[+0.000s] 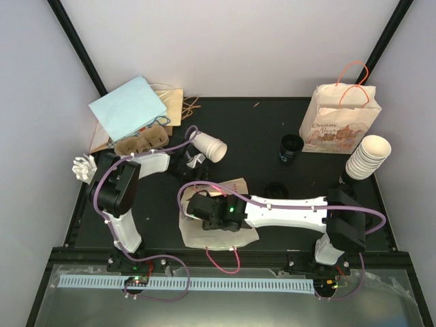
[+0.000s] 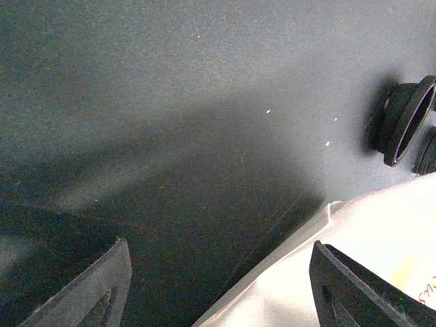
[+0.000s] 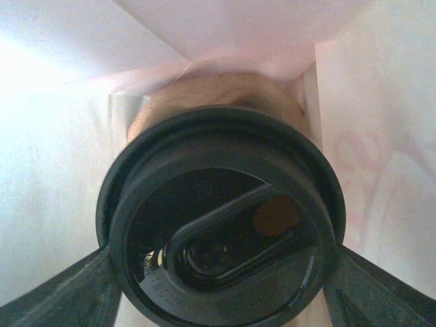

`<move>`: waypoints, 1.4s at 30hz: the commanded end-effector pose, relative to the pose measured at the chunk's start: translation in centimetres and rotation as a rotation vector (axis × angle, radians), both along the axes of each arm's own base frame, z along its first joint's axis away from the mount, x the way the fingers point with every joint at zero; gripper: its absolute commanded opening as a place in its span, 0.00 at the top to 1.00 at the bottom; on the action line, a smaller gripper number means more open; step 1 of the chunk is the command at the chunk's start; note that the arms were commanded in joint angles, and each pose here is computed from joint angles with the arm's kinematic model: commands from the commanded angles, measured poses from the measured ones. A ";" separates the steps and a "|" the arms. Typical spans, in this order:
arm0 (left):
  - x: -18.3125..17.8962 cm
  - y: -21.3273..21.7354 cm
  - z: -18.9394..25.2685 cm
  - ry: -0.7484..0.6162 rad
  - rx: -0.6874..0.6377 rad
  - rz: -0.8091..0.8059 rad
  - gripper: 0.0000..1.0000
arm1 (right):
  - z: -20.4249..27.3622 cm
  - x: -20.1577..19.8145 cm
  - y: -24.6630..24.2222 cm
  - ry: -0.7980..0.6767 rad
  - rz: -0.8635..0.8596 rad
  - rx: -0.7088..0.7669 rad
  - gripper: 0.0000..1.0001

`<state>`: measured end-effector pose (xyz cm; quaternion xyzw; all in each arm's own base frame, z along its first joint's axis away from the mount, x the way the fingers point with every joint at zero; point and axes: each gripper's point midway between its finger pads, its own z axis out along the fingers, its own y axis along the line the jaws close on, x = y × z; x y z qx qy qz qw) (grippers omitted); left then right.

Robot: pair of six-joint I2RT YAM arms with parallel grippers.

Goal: Pack the takeout coffee

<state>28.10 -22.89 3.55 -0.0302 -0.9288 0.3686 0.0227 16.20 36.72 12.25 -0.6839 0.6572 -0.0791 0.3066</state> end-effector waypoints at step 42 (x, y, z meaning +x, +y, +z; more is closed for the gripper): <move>0.0 6.7 7.4 -0.171 0.134 0.117 0.01 | 3.2 -2.5 -2.3 0.221 -0.030 -0.053 0.00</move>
